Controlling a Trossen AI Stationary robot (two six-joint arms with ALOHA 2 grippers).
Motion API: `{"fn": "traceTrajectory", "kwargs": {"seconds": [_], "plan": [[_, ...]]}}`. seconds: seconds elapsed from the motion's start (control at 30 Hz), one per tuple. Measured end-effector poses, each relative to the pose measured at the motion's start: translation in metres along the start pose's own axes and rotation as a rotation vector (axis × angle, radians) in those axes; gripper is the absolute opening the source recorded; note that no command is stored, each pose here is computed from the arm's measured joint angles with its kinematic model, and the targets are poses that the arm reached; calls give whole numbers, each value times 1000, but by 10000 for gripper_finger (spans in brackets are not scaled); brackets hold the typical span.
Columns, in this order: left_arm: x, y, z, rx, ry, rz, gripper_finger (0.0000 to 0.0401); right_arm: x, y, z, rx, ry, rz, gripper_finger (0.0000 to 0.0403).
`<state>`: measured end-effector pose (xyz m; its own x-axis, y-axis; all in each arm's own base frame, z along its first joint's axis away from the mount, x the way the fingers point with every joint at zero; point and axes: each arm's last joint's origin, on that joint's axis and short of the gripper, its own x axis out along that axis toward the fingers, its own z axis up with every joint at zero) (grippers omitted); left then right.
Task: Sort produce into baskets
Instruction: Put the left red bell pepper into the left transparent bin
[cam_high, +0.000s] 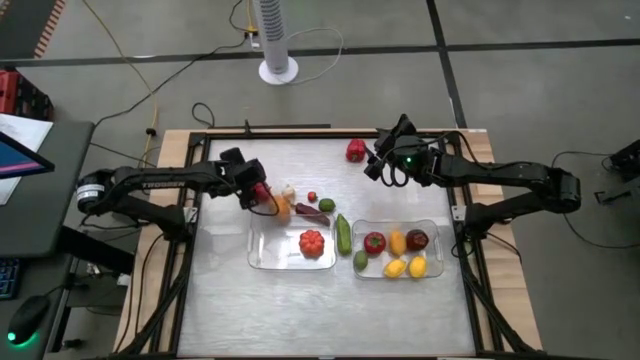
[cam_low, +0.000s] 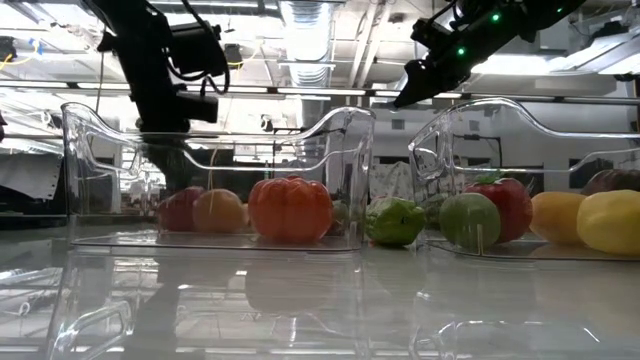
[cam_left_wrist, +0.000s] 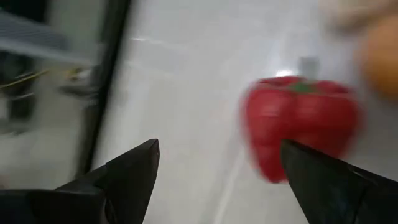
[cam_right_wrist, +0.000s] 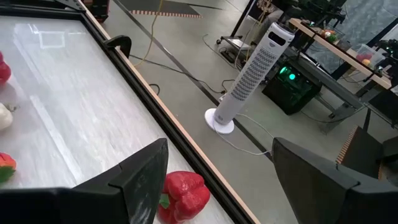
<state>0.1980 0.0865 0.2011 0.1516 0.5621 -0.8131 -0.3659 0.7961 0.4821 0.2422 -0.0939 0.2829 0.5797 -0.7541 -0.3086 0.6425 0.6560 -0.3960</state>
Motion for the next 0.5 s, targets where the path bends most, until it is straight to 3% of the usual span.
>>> {"fn": "traceTrajectory", "kwargs": {"seconds": [0.13,0.23,0.5], "plan": [[2,9,-2,-27,31,166,320,0,0,0,0,0,0,312],[1,14,-2,-52,51,172,320,0,0,0,-2,0,0,312],[-7,27,10,-195,-7,-307,320,0,0,0,-3,0,0,312]]}}
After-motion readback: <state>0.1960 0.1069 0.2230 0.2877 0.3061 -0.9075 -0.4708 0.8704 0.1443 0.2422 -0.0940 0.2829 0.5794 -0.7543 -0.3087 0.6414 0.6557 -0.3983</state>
